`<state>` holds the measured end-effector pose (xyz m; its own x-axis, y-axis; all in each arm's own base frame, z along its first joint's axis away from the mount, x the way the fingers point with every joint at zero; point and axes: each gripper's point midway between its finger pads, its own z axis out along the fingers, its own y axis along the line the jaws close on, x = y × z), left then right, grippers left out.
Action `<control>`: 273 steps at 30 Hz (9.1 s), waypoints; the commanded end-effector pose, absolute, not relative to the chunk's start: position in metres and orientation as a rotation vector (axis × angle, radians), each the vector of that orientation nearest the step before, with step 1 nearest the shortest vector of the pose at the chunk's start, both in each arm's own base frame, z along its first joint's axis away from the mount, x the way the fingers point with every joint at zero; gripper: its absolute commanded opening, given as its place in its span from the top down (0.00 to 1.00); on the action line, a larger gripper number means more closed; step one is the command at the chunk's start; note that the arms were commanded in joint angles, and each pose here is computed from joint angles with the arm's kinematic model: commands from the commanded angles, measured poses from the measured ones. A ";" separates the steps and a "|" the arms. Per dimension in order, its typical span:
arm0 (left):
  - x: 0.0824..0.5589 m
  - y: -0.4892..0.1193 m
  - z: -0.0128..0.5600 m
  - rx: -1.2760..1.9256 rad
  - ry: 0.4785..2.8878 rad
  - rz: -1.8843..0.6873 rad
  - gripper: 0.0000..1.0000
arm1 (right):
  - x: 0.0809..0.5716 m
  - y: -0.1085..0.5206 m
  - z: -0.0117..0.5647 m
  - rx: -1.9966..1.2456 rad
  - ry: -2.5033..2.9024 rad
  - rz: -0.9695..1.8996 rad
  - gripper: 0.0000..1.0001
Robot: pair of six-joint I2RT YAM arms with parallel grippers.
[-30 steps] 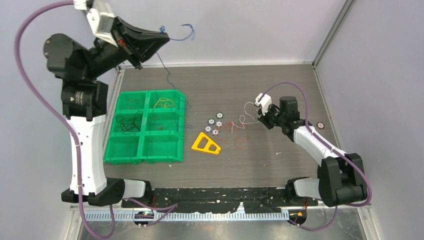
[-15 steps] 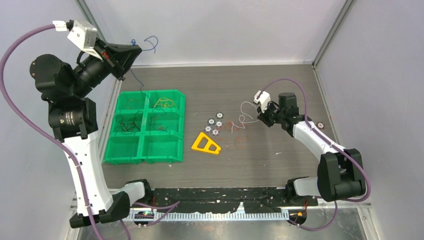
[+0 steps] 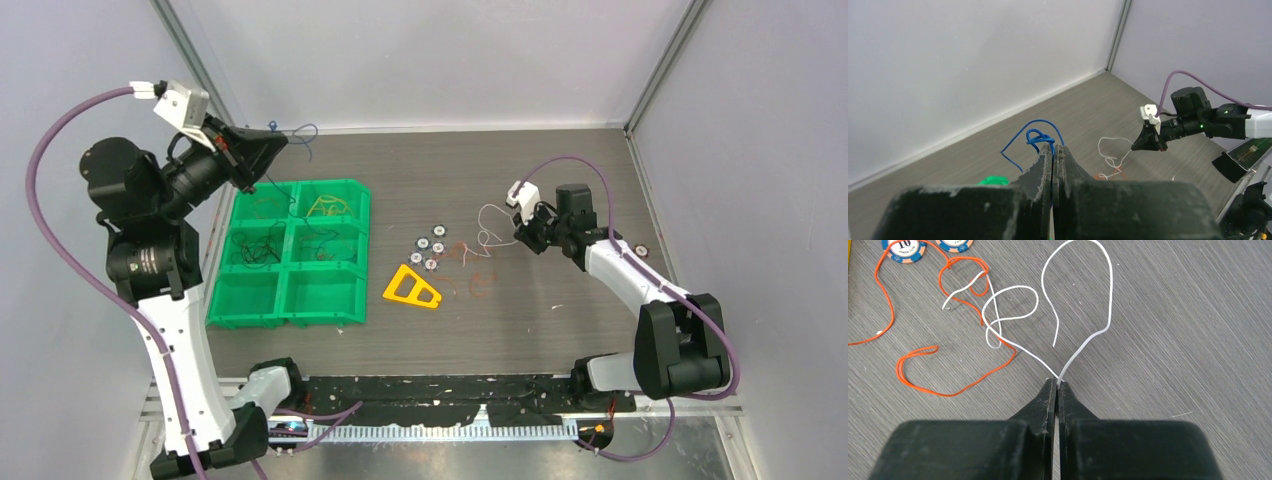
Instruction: Untangle the cables
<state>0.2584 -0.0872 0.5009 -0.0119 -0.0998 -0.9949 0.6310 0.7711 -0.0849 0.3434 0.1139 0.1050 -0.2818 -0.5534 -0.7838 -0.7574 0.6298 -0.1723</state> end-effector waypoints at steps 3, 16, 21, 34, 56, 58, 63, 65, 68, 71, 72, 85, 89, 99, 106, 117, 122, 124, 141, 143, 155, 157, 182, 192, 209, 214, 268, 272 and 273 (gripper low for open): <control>0.215 -0.097 0.580 0.537 1.285 -0.525 1.00 | 0.355 0.121 0.122 -1.045 1.916 0.307 0.95; 0.224 -0.083 0.496 0.574 1.438 -0.403 1.00 | 0.356 0.122 0.128 -1.040 1.908 0.314 0.95; 0.220 -0.074 0.394 0.681 1.627 -0.348 1.00 | 0.350 0.121 0.128 -1.043 1.910 0.308 0.95; 0.175 -0.065 0.214 1.102 2.189 -0.576 1.00 | 0.349 0.120 0.124 -1.044 1.929 0.314 0.94; 0.233 -0.082 0.178 1.315 2.110 -0.438 0.23 | 0.330 0.150 0.187 -0.977 1.877 0.566 0.95; 0.237 -0.098 0.212 1.281 2.002 -0.499 0.08 | 0.330 0.158 0.210 -0.948 1.828 0.622 0.95; 0.272 -0.152 0.296 1.173 1.698 -0.582 0.00 | 0.321 0.183 0.268 -0.929 1.694 0.778 0.95; 0.280 -0.179 0.319 1.186 1.591 -0.620 0.00 | 0.315 0.193 0.292 -0.933 1.632 0.831 0.95; 0.286 -0.223 0.339 1.202 1.477 -0.697 0.00 | 0.304 0.207 0.328 -0.937 1.537 0.910 0.95; 0.293 -0.263 0.358 1.206 1.367 -0.758 0.00 | 0.297 0.216 0.361 -0.928 1.457 0.943 0.95; 0.291 -0.275 0.359 1.226 1.347 -0.782 0.01 | 0.294 0.219 0.375 -0.906 1.431 0.961 0.95; 0.292 -0.364 0.348 1.247 1.269 -0.962 0.65 | 0.282 0.224 0.466 -0.756 1.246 1.046 0.95; 0.287 -0.347 0.346 1.246 1.269 -0.884 0.98 | 0.287 0.216 0.461 -0.707 1.285 1.053 0.95; 0.274 -0.330 0.435 1.091 1.216 -0.914 1.00 | 0.305 0.212 0.348 -0.769 1.567 1.022 0.31; 0.296 -0.328 0.466 0.878 1.293 -0.977 1.00 | 0.296 0.224 0.313 -0.834 1.476 0.985 0.09; 0.300 -0.320 0.503 0.724 1.277 -1.077 1.00 | 0.304 0.283 0.274 -0.823 1.404 0.960 0.07; 0.298 -0.312 0.527 0.681 1.234 -1.145 1.00 | 0.336 0.293 0.248 -0.780 1.439 0.857 0.14; 0.293 -0.310 0.534 0.693 1.217 -1.158 1.00 | 0.348 0.291 0.239 -0.761 1.452 0.808 0.18; 0.285 -0.259 0.606 0.705 1.051 -1.052 1.00 | 0.369 0.266 0.180 -0.848 1.572 0.655 0.95; 0.283 -0.250 0.616 0.721 1.015 -1.003 1.00 | 0.374 0.248 0.164 -0.850 1.634 0.616 0.95; 0.309 -0.179 0.678 0.585 0.915 -0.578 1.00 | 0.393 0.191 0.116 -0.664 2.072 0.646 0.95; 0.319 -0.174 0.664 0.579 0.976 -0.551 1.00 | 0.394 0.184 0.117 -0.642 2.095 0.658 0.95; 0.287 -0.011 0.357 0.358 2.068 -0.440 1.00 | 0.378 0.174 0.162 -0.722 1.992 0.653 0.95; 0.235 0.023 0.329 0.272 2.239 -0.311 1.00 | 0.378 0.178 0.159 -0.735 1.993 0.680 0.95; 0.214 0.038 0.309 0.209 2.344 -0.315 1.00 | 0.384 0.181 0.164 -0.747 1.983 0.694 0.95; 0.205 0.040 0.300 0.170 2.372 -0.307 1.00 | 0.386 0.184 0.164 -0.749 1.985 0.716 0.95; 0.211 0.198 0.134 -0.243 2.684 0.151 1.00 | 0.381 0.178 0.165 -0.757 2.053 0.733 0.95; 0.215 0.209 0.135 -0.344 2.677 0.155 1.00 | 0.382 0.178 0.167 -0.745 2.053 0.730 0.95; 0.217 0.213 0.137 -0.377 2.664 0.149 1.00 | 0.382 0.177 0.167 -0.743 2.055 0.728 0.94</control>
